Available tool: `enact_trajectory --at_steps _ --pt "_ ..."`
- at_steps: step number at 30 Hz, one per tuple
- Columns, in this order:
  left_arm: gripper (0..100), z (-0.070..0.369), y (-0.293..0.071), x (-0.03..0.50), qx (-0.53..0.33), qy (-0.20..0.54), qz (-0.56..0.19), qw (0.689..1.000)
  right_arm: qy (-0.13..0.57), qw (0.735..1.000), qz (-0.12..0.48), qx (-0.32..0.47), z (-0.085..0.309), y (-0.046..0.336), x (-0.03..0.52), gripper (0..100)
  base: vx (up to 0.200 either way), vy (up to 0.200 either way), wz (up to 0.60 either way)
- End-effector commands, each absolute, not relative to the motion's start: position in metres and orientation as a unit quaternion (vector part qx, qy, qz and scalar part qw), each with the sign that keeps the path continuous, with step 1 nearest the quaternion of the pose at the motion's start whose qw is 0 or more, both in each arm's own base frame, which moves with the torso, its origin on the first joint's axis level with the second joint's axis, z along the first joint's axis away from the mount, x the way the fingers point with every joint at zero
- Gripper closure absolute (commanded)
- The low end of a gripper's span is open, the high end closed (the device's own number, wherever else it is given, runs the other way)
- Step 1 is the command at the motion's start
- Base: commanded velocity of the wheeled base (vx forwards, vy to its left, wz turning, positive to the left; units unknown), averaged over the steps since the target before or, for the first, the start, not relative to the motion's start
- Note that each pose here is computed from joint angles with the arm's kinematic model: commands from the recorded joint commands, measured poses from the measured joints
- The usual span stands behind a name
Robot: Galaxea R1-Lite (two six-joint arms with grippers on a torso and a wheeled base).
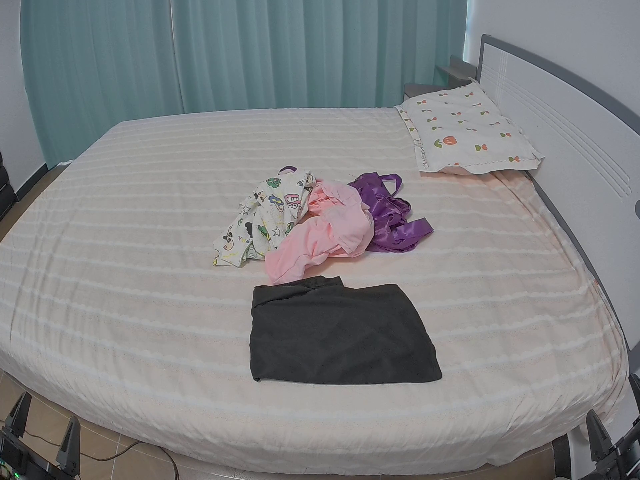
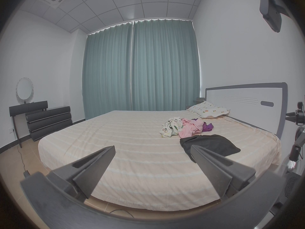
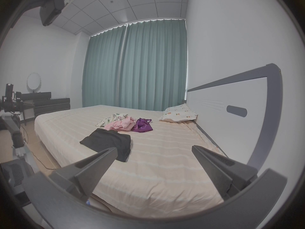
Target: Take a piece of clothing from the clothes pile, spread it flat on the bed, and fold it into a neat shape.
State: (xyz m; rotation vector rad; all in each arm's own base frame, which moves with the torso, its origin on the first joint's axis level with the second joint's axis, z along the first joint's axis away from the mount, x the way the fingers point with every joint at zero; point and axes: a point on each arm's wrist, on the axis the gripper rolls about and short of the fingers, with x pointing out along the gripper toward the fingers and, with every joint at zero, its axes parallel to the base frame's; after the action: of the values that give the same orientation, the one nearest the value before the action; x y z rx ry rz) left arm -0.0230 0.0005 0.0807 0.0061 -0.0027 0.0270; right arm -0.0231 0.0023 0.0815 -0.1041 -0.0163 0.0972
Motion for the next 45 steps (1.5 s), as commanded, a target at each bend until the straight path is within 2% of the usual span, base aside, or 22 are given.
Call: enact_trajectory --at_steps 1,13,22,45 --pt "0 0.0759 0.0006 -0.0215 0.003 0.008 0.014 1.0 -0.014 0.999 0.037 -0.024 0.0805 0.0018 -0.0237 0 0.0 0.0 0.0" --pt "0 0.0759 0.0006 -0.0215 0.003 0.008 0.014 1.0 -0.018 0.999 0.028 -0.023 0.0794 0.0013 -0.023 0 0.0 0.0 0.0" --pt "0 0.0759 0.0006 -0.0215 0.003 0.008 0.014 1.0 0.001 1.0 -0.003 0.01 0.0753 0.0 -0.0228 0 0.0 0.0 0.0" --pt "0 0.076 0.0006 -0.0215 0.002 0.008 0.014 1.0 -0.001 1.0 0.0 0.001 0.0756 0.0001 -0.0228 0 0.0 0.0 0.0"
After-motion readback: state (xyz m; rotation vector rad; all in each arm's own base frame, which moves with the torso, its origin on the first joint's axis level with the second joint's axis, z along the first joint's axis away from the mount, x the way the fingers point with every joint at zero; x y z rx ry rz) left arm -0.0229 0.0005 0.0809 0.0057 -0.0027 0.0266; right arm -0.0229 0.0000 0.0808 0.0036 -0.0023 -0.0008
